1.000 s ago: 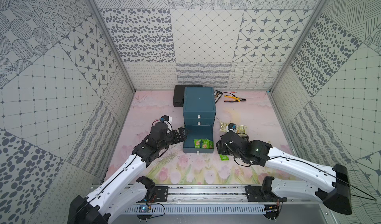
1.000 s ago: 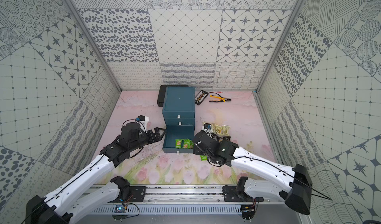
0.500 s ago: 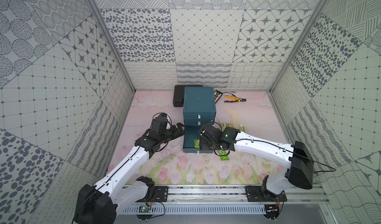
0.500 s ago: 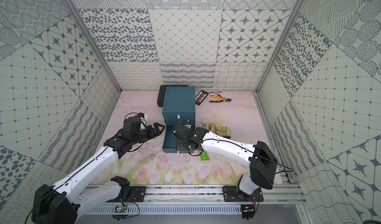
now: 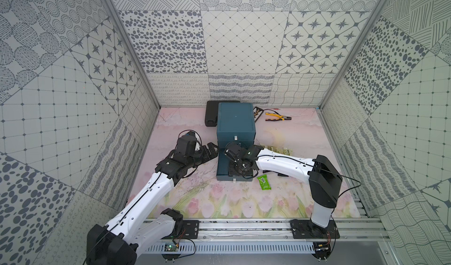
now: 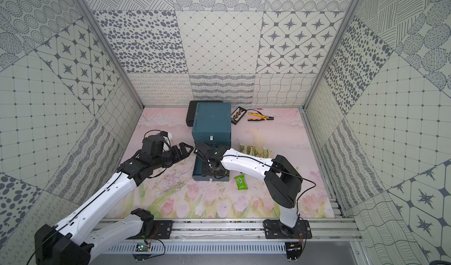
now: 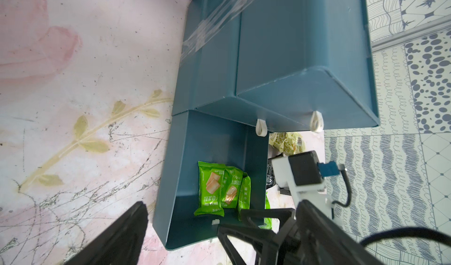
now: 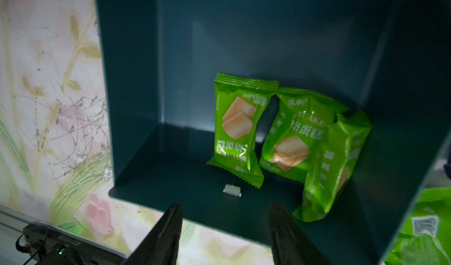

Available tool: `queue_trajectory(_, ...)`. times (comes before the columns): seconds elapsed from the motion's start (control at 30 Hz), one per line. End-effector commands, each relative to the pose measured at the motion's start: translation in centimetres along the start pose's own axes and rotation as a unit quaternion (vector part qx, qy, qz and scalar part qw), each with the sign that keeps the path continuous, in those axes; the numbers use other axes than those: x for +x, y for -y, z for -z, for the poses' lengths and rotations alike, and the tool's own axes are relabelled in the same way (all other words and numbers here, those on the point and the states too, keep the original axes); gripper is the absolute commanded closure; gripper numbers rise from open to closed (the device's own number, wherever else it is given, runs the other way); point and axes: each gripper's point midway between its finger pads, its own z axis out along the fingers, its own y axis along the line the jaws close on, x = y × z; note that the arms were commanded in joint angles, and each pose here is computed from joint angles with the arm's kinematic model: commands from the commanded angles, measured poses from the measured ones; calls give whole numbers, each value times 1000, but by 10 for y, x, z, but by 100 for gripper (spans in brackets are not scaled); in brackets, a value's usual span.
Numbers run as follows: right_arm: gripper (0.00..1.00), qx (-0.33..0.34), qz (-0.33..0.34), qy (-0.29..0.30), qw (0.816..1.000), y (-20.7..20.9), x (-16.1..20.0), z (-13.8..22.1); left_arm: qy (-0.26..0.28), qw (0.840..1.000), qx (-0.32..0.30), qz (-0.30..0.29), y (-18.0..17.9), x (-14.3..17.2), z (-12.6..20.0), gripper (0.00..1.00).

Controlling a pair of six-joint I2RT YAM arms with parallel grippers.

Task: Take the cookies out of the drawer
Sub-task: Pick up the cookie from the drawer.

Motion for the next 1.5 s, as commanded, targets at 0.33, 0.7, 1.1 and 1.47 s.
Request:
queue_trajectory(0.33, 35, -16, -12, -12, 1000, -9, -24, -29, -13, 999, 5, -33, 11, -7, -6, 1)
queue_trajectory(0.7, 31, 21, -22, 0, 1000, -6, -19, -63, -2, 998, 18, -62, 14, -9, -3, 1)
queue_trajectory(1.1, 60, 29, -26, 9, 999, 0, -13, -76, 9, 997, -4, -73, -13, 18, 35, 1)
queue_trajectory(1.47, 79, -8, -7, 69, 998, -12, -32, -20, -21, 997, -9, -74, -13, 36, 70, 1)
